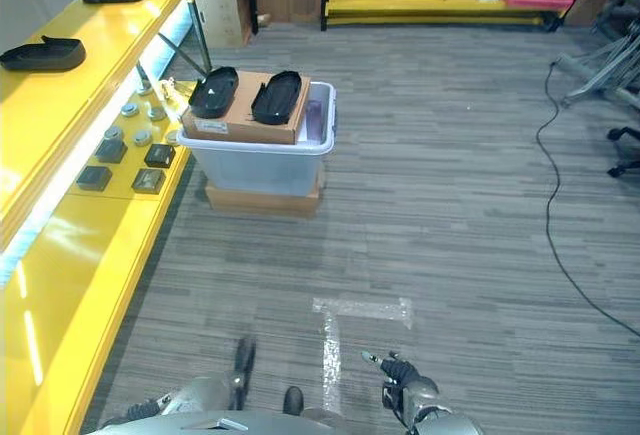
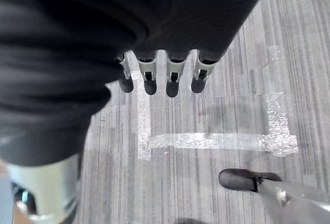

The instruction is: Move parts from the plastic box to the shelf.

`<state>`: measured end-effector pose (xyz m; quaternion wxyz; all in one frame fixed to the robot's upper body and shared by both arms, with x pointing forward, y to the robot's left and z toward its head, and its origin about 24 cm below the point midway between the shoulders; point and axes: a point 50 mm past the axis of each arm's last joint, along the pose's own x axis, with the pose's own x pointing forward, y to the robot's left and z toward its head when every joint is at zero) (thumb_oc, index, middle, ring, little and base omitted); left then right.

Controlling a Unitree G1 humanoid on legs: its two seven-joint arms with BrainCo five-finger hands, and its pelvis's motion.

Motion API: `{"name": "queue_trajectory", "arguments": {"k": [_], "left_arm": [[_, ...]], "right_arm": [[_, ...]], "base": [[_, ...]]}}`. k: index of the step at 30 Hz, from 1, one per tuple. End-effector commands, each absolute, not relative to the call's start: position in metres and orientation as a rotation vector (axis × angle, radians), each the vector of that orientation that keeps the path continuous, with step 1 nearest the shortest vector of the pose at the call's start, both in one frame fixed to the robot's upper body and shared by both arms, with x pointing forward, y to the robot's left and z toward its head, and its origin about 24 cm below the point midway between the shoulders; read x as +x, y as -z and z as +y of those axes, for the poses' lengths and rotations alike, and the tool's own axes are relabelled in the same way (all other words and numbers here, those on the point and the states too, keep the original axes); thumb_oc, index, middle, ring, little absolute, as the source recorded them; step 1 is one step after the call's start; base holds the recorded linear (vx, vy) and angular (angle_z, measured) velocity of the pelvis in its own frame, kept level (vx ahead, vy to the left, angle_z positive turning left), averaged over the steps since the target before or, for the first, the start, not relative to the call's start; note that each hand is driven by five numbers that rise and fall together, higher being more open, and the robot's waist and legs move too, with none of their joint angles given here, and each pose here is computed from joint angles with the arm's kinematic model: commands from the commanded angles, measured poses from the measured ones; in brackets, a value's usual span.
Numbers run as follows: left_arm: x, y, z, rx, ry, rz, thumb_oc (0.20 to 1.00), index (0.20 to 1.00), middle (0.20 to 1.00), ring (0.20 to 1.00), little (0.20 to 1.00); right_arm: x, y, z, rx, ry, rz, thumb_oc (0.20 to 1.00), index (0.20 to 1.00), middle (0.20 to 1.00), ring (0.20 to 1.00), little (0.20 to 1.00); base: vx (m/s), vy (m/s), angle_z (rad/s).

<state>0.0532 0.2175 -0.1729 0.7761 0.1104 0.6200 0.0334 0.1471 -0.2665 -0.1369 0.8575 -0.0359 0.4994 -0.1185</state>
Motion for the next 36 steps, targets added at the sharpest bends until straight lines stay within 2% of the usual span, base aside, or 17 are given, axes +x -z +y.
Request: {"name": "queue_trajectory", "arguments": {"k": [1, 5, 9, 10, 12, 15, 19, 20, 24, 29, 32, 36], "left_arm": [[0.045, 0.171, 0.233, 0.267, -0.102, 1.390, 1.000, 1.000, 1.000, 1.000, 1.000], [0.055, 0.168, 0.241, 0.275, -0.141, 1.353, 1.000, 1.000, 1.000, 1.000, 1.000], [0.104, 0.155, 0.252, 0.329, -0.171, 1.194, 1.000, 1.000, 1.000, 1.000, 1.000], [0.104, 0.155, 0.252, 0.329, -0.171, 1.194, 1.000, 1.000, 1.000, 1.000, 1.000], [0.139, 0.144, 0.250, 0.298, -0.196, 1.069, 1.000, 1.000, 1.000, 1.000, 1.000], [0.149, 0.142, 0.243, 0.300, -0.176, 1.033, 1.000, 1.000, 1.000, 1.000, 1.000], [0.141, 0.149, 0.228, 0.320, -0.108, 1.067, 1.000, 1.000, 1.000, 1.000, 1.000], [0.136, 0.154, 0.215, 0.244, -0.109, 1.088, 1.000, 1.000, 1.000, 1.000, 1.000], [0.127, 0.159, 0.204, 0.225, -0.072, 1.123, 1.000, 1.000, 1.000, 1.000, 1.000], [0.099, 0.165, 0.214, 0.241, -0.092, 1.222, 1.000, 1.000, 1.000, 1.000, 1.000], [0.068, 0.168, 0.231, 0.285, -0.119, 1.323, 1.000, 1.000, 1.000, 1.000, 1.000], [0.065, 0.167, 0.238, 0.311, -0.136, 1.334, 1.000, 1.000, 1.000, 1.000, 1.000]], "right_arm": [[0.138, 0.139, -0.270, -0.111, 0.254, 1.054, 1.000, 1.000, 1.000, 1.000, 1.000], [0.142, 0.141, -0.258, -0.042, 0.276, 1.021, 1.000, 1.000, 1.000, 1.000, 1.000], [0.144, 0.143, -0.248, -0.055, 0.243, 1.021, 1.000, 1.000, 1.000, 1.000, 1.000], [0.144, 0.143, -0.248, -0.055, 0.243, 1.021, 1.000, 1.000, 1.000, 1.000, 1.000], [0.132, 0.146, -0.251, -0.087, 0.247, 1.063, 1.000, 1.000, 1.000, 1.000, 1.000], [0.126, 0.148, -0.253, -0.103, 0.252, 1.091, 1.000, 1.000, 1.000, 1.000, 1.000], [0.112, 0.153, -0.250, -0.136, 0.222, 1.149, 1.000, 1.000, 1.000, 1.000, 1.000], [0.110, 0.153, -0.254, -0.168, 0.205, 1.157, 1.000, 1.000, 1.000, 1.000, 1.000], [0.117, 0.147, -0.264, -0.209, 0.209, 1.139, 1.000, 1.000, 1.000, 1.000, 1.000], [0.127, 0.142, -0.270, -0.199, 0.226, 1.091, 1.000, 1.000, 1.000, 1.000, 1.000], [0.145, 0.137, -0.266, -0.227, 0.194, 1.035, 1.000, 1.000, 1.000, 1.000, 1.000], [0.149, 0.137, -0.259, -0.269, 0.148, 1.024, 1.000, 1.000, 1.000, 1.000, 1.000]], "base": [[0.37, 0.120, -1.14], [0.31, 0.151, -0.46], [0.25, 0.119, -0.27], [0.29, -0.081, -0.04], [0.40, -0.180, 0.27], [0.26, -0.160, 0.14], [0.29, -0.298, 0.44], [0.32, -0.360, 0.56], [0.17, -0.157, 0.45], [0.23, -0.027, 0.27], [0.21, 0.087, -0.35], [0.20, 0.138, -0.31]]}}
